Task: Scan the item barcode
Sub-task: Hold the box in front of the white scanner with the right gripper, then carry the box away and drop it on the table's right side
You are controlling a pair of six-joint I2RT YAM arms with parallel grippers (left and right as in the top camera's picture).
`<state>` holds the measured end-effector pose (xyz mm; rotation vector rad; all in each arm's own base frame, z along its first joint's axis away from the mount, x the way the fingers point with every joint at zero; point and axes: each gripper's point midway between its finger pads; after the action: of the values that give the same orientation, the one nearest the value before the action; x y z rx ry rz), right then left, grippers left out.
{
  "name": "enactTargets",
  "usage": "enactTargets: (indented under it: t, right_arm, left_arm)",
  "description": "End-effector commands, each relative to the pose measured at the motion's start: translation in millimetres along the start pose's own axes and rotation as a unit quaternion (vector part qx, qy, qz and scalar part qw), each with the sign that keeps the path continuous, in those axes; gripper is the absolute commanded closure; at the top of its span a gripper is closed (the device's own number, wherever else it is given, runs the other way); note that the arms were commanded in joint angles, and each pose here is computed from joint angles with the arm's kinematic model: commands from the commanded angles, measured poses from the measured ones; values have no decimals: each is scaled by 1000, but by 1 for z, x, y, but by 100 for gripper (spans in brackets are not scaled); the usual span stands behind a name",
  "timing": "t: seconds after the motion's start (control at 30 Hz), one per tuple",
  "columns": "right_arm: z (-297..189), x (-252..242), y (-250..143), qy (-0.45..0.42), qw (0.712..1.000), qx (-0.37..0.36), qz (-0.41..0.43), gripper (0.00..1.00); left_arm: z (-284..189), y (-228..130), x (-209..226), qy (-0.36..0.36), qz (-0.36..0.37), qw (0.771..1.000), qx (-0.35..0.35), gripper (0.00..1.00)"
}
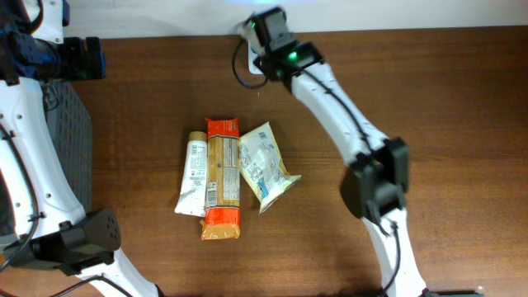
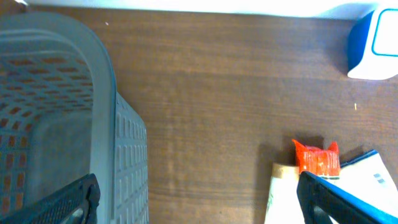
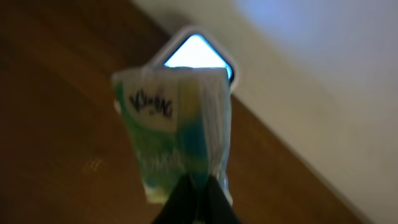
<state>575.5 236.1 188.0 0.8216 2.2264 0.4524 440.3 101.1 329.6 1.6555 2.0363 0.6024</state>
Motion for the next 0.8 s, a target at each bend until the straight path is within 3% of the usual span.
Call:
enactTargets:
  t: [0.0,0.1,0.23,0.37,0.47,0.5,0.6,0.67,0.77]
  right_arm:
    - [-128,-53,-18,57,969,1,242,96]
    - [-150,-73,-114,63,942,145,295,96]
    - [-133,-81,-237,82,879,319,346,96]
    - [-95,-58,-313,174,836,338,396,96]
    - [-95,-52,-368,197,818,363,399,92]
    - [-98,-53,-374,200,816,366,400,81]
    - [-106,-43,-360,257,815,337,396,29]
    - [-116,-34,-335,316,812,298,389,16]
    - [-128,-29,-290,362,806,253,394,13]
  left_arm:
    - [-2,2,-1,-4,8,1000,-5,1]
    - [-2,2,-1,-4,8,1000,-5,1]
    - [-2,2,-1,-4,8,1000,-5,1]
    - [-2,2,-1,-4,8,1000,-5,1]
    - [-2,2,-1,-4,8,1000,-5,1]
    - [-2,2,-1,-4,8,1000,-5,1]
    - [-2,2,-1,-4,8,1000,-5,1]
    - [-2,2,-1,-4,8,1000,-5,1]
    - [-2,2,-1,-4,8,1000,-5,1]
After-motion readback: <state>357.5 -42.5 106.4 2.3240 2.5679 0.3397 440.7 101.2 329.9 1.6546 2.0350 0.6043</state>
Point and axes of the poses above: each gripper's point midway between its finger pads, its own z axis out along the fingers, its own x axis along the line the jaws close on, y = z × x, and after that the axes turned 8 degrees about -z, right-handed
